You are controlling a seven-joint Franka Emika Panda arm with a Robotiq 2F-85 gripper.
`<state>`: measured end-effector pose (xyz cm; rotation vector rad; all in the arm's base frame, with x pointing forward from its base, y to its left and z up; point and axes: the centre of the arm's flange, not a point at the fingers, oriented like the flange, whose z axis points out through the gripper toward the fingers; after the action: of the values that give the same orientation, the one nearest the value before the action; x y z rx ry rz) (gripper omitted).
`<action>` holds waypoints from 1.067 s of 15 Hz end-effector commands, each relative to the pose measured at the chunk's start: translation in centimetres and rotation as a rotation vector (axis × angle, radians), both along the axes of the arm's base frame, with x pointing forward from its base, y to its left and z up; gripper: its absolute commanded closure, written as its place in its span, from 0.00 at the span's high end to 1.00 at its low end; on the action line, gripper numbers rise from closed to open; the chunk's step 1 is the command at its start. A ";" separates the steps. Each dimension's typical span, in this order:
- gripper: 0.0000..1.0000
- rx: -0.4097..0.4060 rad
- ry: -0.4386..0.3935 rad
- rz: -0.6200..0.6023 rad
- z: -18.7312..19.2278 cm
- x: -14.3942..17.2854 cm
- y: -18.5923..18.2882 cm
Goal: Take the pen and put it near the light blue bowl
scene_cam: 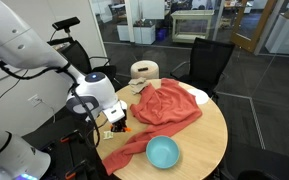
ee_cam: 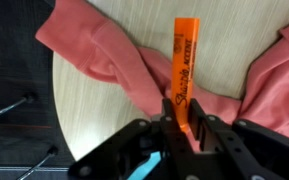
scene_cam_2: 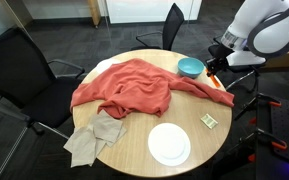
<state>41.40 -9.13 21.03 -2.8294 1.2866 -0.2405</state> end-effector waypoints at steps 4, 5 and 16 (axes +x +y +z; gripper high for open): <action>0.05 -0.007 -0.025 -0.221 1.8 -1.6 -8.8; 0.05 -0.012 -0.020 -0.265 1.7 -1.6 -9.8; 0.05 -0.060 -0.005 -0.497 -2.7 0.3 -14.1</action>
<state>40.14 -22.94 20.16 -2.5463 1.9051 -0.2916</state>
